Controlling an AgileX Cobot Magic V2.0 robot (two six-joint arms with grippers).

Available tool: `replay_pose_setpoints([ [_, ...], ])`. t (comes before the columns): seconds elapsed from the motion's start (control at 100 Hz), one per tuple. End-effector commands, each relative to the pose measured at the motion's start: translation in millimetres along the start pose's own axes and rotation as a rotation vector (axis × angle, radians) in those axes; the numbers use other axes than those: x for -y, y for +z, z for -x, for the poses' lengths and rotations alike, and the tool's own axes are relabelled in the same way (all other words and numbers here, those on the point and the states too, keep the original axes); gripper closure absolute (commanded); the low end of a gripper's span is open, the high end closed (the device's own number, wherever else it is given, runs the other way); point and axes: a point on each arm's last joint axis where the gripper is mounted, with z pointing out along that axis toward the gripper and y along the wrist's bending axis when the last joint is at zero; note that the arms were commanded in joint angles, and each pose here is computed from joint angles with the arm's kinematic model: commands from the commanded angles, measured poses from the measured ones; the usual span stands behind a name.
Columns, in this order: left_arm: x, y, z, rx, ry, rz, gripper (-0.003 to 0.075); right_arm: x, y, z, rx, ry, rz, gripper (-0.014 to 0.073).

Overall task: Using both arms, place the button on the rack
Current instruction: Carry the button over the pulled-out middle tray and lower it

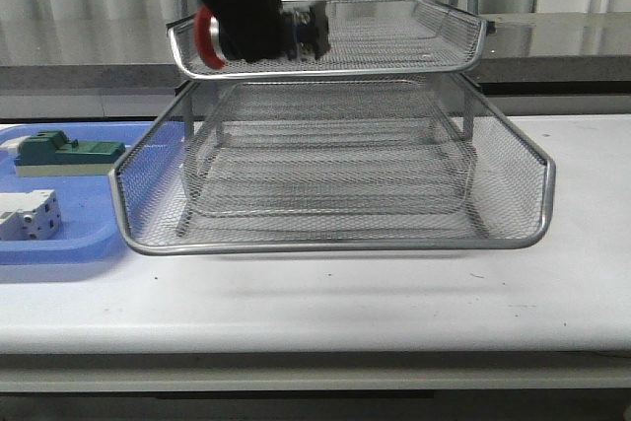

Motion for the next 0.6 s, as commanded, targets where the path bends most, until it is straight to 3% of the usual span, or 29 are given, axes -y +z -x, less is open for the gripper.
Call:
replay_pose_setpoints([
  [0.0,0.1,-13.9,13.7,0.088,0.003,0.068,0.0661,0.2,-6.7,11.7,0.083,0.003,-0.002,0.0665],
  [0.49,-13.8,43.7,22.5,0.08,-0.013,0.041,0.0652,0.2,-6.7,11.7,0.083,0.003,-0.002,0.0665],
  [0.59,-13.9,46.5,22.3,0.077,-0.015,0.034,0.0586,0.2,-6.7,11.7,0.083,0.003,-0.002,0.0665],
])
